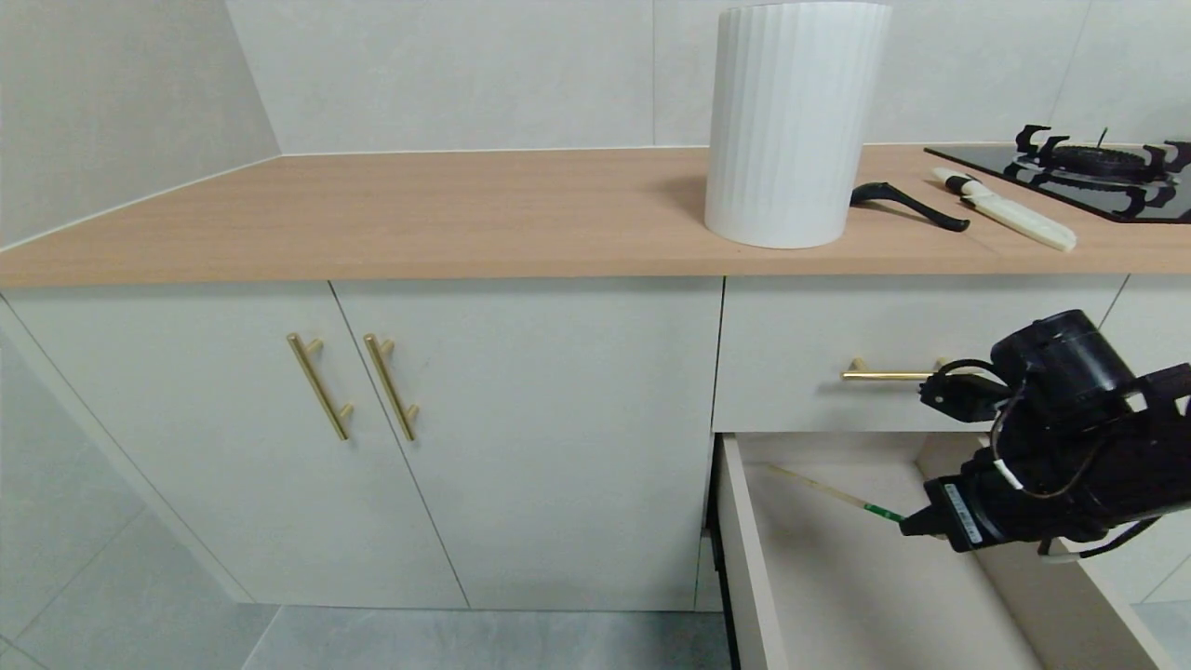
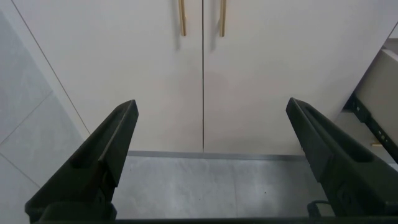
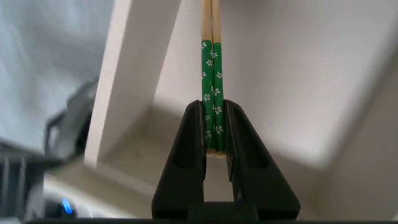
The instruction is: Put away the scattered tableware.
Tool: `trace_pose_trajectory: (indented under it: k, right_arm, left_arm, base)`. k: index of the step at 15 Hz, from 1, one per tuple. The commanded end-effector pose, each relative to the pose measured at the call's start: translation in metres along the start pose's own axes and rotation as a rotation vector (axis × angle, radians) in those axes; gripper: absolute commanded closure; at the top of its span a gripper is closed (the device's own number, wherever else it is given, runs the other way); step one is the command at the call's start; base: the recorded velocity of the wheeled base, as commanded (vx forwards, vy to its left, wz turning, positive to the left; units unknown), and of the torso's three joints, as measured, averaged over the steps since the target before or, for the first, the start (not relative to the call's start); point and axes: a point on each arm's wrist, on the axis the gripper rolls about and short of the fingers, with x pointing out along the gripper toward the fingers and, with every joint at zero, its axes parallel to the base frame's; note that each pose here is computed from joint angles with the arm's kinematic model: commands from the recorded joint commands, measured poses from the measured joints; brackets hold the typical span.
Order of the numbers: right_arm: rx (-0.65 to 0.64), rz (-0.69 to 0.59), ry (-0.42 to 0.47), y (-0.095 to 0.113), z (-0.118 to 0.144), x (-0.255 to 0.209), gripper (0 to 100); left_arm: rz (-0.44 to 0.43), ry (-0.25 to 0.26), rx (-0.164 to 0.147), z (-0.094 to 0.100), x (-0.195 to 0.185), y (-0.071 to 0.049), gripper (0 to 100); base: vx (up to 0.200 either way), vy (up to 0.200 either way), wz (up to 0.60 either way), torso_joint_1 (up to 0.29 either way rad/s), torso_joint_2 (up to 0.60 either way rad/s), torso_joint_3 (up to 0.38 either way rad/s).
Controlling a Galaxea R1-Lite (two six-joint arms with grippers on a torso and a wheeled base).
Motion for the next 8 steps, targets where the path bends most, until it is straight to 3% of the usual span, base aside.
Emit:
trace_pose_trajectory:
  k: [1,8]
  right_arm:
    - [0.04,-0.008,0.078,-0.005,0.001,0.035,100]
    - [0.144,-0.116,0.107,-0.012,-0.001,0.124,100]
  left_arm:
    - [0.001,0.0,0.0,0.0,0.0,0.0,0]
    - [0.001,0.0,0.0,0.0,0.0,0.0,0]
  base:
    - [0.0,0.0,0.0,0.0,0.0,0.0]
    - [0.0,0.0,0.0,0.0,0.0,0.0]
